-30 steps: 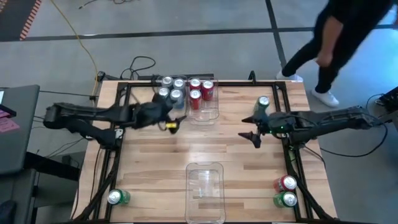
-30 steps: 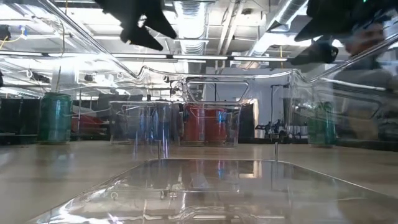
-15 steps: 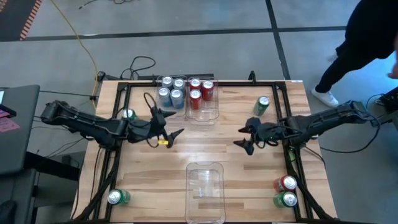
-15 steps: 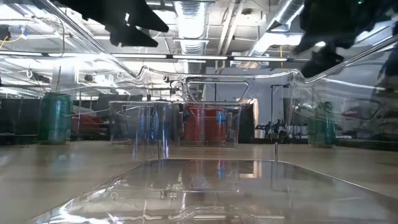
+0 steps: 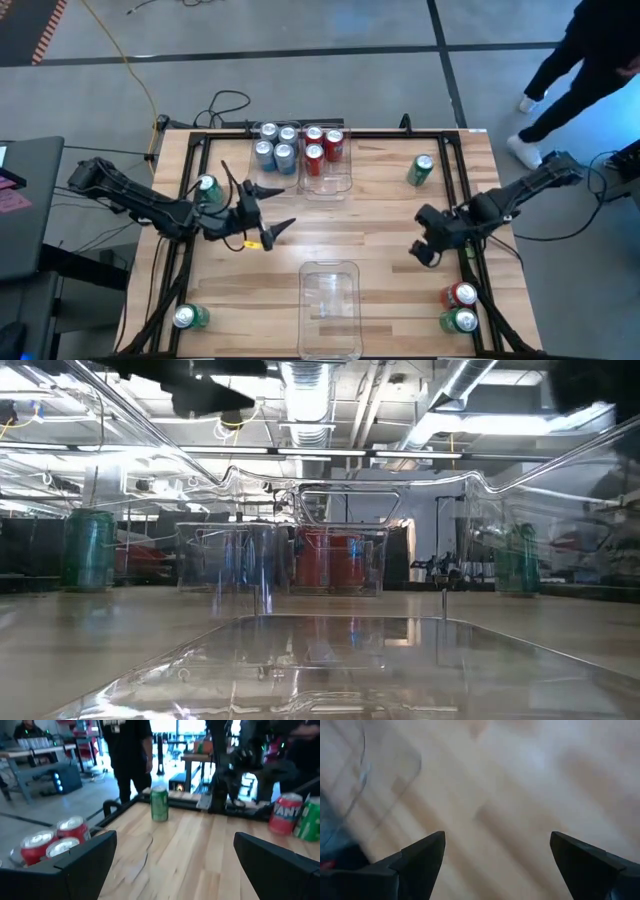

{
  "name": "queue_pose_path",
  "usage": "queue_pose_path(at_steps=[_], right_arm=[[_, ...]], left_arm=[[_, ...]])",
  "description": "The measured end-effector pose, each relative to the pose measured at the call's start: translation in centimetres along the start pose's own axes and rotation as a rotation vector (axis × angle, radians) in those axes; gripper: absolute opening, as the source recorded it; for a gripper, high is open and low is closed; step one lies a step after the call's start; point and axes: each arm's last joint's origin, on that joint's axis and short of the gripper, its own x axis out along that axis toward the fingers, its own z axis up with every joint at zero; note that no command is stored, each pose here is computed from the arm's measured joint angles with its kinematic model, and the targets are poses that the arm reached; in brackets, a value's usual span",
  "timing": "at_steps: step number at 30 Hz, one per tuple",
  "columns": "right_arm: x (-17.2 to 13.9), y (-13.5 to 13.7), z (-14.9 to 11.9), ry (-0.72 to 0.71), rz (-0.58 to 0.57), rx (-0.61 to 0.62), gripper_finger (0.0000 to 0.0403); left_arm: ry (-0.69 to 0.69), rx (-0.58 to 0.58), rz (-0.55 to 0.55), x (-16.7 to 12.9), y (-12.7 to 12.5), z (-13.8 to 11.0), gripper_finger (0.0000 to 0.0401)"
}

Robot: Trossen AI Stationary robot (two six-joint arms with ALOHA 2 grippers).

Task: Sort soda cans
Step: Put the red soda can into the top right transparent bin

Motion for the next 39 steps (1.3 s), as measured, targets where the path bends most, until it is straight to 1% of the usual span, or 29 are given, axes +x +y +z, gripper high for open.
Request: queue_pose_path(at_steps=[3, 8, 11, 15, 18, 20, 22, 26, 29, 32, 36, 39], right_arm=[[-0.4, 0.7, -1.1, 0.106, 0.018, 0.049, 0.0379], [-1.5, 2.0, -2.5, 0.191, 0.034, 0.125, 0.0379], [-2.5, 2.9, -3.0, 0.217, 0.022, 0.183, 0.0379], [-4.3, 4.1, -3.5, 0.238, -0.012, 0.229, 0.0379], [-5.8, 5.0, -3.8, 0.215, -0.027, 0.289, 0.0379], [-6.7, 5.3, -4.4, 0.215, -0.07, 0.327, 0.0379], [-7.2, 5.4, -5.2, 0.216, -0.145, 0.383, 0.0379], [-7.3, 5.5, -7.2, 0.268, -0.289, 0.478, 0.0379], [-6.5, 6.1, -8.4, 0.292, -0.336, 0.461, 0.0379], [-5.5, 6.8, -9.2, 0.273, -0.378, 0.44, 0.0379], [-4.3, 7.5, -10.2, 0.259, -0.408, 0.418, 0.0379], [-3.5, 7.9, -10.9, 0.253, -0.424, 0.4, 0.0379]], left_arm=[[-0.065, -0.011, -0.006, -0.1, -0.1, 0.8, 0.0398], [-0.174, -0.009, -0.003, -0.3, -0.1, 2.1, 0.0398], [-0.22, -0.01, -0.007, -0.4, -0.1, 3.0, 0.0398], [-0.252, -0.016, -0.065, -0.3, -0.3, 4.0, 0.0398], [-0.27, -0.013, -0.081, -0.3, -0.4, 4.6, 0.0398], [-0.271, 0.006, -0.078, -0.3, -0.4, 4.7, 0.0398], [-0.261, 0.02, -0.079, -0.3, -0.5, 4.6, 0.0398], [-0.271, 0.013, -0.076, -0.3, -0.4, 4.7, 0.0398], [-0.296, 0.014, -0.069, -0.4, -0.3, 5.0, 0.0398], [-0.315, 0.009, -0.082, -0.4, -0.3, 5.2, 0.0398], [-0.262, 0.036, -0.099, -0.2, -0.4, 4.6, 0.0398], [-0.266, 0.031, -0.088, -0.1, -0.2, 4.6, 0.0398]])
